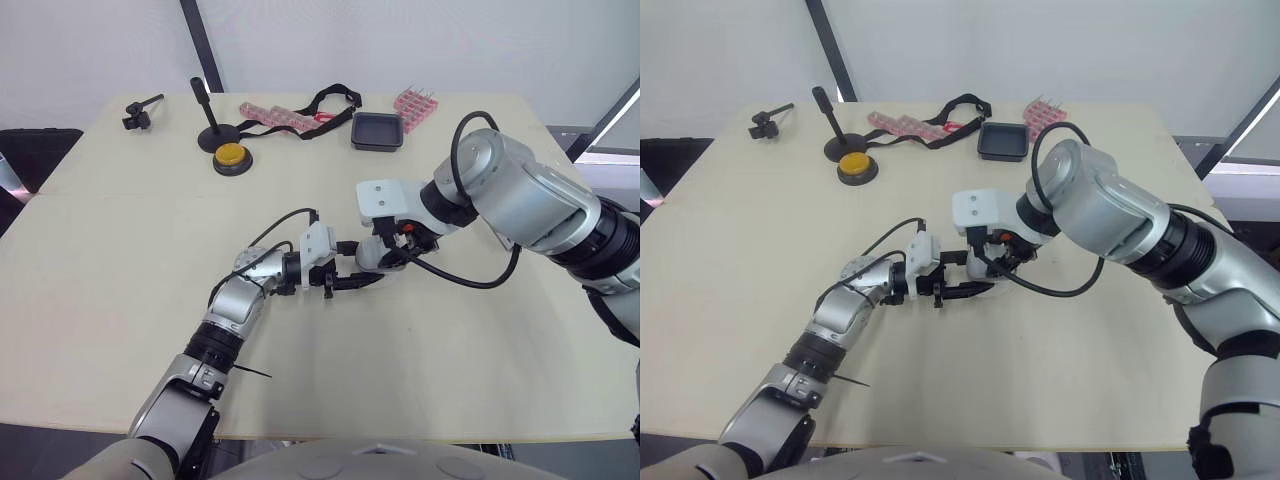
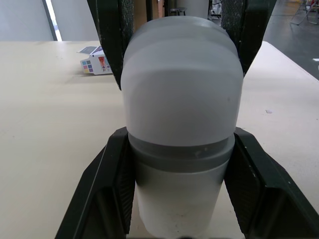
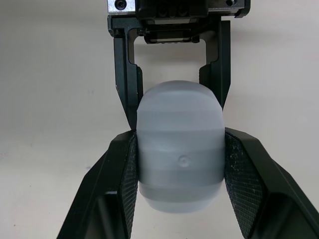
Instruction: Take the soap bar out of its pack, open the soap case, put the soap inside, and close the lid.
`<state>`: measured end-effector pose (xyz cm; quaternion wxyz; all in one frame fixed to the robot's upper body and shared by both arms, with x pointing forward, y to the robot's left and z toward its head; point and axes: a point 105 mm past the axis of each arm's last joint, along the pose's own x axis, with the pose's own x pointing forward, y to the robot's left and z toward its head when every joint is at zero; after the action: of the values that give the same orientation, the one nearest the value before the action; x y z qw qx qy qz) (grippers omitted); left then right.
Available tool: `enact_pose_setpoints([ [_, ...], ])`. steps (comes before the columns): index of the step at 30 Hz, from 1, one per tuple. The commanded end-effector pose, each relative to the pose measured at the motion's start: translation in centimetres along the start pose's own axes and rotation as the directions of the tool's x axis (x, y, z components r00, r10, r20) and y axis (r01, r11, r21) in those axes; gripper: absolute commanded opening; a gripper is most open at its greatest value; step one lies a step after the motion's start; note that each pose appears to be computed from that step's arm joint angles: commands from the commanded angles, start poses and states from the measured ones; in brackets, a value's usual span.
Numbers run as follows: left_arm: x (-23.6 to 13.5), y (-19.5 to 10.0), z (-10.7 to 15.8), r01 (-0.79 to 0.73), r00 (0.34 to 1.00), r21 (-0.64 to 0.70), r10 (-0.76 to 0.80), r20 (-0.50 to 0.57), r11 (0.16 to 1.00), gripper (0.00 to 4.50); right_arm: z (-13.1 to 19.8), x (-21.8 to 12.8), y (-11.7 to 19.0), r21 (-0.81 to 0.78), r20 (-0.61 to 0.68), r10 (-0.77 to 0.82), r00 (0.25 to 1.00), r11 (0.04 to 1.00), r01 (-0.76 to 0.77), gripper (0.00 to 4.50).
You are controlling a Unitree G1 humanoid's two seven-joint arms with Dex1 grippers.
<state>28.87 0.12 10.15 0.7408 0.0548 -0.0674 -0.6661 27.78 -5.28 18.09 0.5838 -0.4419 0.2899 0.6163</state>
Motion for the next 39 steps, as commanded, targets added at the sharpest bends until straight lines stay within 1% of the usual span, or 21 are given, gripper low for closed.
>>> enact_pose_setpoints([
  [1, -0.1, -0.1, -0.2, -0.009, 1.000, 0.004, 0.009, -0.013, 1.000, 1.97, -0.1, 0.3, 0.1, -0.021, -0.010, 0.015, 1.000, 1.000, -0.015, 1.94],
  [4, -0.1, -0.1, -0.3, -0.008, 1.000, 0.003, 0.008, -0.016, 1.000, 1.97, -0.2, 0.2, 0.0, -0.036, -0.013, 0.005, 1.000, 0.999, -0.005, 1.94],
  [10, -0.1, -0.1, -0.3, -0.010, 1.000, 0.001, 0.010, -0.019, 1.000, 1.97, -0.9, 0.0, -0.1, -0.012, -0.038, 0.013, 0.999, 1.000, -0.013, 1.94],
  [18, -0.1, -0.1, -0.3, -0.008, 1.000, -0.001, 0.008, -0.020, 1.000, 1.97, -0.3, 0.1, -0.4, -0.035, -0.014, -0.014, 1.000, 0.999, 0.014, 1.94],
  [21, 0.0, -0.2, -0.3, -0.006, 1.000, -0.001, 0.006, -0.020, 1.000, 1.97, -0.5, 0.1, -0.2, -0.005, -0.023, 0.008, 1.000, 1.000, -0.008, 1.94],
  [25, 0.0, -0.2, -0.3, -0.006, 1.000, -0.004, 0.006, -0.021, 1.000, 1.97, -0.4, 0.1, -0.9, -0.033, -0.015, -0.040, 0.999, 0.999, 0.039, 1.94],
  [29, 0.0, -0.3, -0.4, -0.005, 1.000, -0.005, 0.005, -0.023, 1.000, 1.97, -0.7, 0.1, -0.5, -0.005, -0.027, -0.004, 1.000, 1.000, 0.003, 1.94],
  [31, -0.1, -0.3, -0.4, -0.005, 1.000, -0.005, 0.005, -0.024, 1.000, 1.97, -0.8, 0.1, -0.3, -0.005, -0.030, 0.008, 1.000, 1.000, -0.008, 2.97],
  [34, -0.1, -0.3, -0.4, -0.004, 1.000, -0.006, 0.004, -0.024, 1.000, 1.97, -0.7, 0.1, -0.9, -0.036, -0.025, -0.039, 0.999, 0.999, 0.038, 3.94],
  [39, 0.0, -0.4, -0.4, 0.000, 1.000, -0.006, 0.000, -0.023, 1.000, 1.97, -0.9, 0.1, -0.9, -0.044, -0.032, -0.042, 0.999, 0.998, 0.041, 3.94],
])
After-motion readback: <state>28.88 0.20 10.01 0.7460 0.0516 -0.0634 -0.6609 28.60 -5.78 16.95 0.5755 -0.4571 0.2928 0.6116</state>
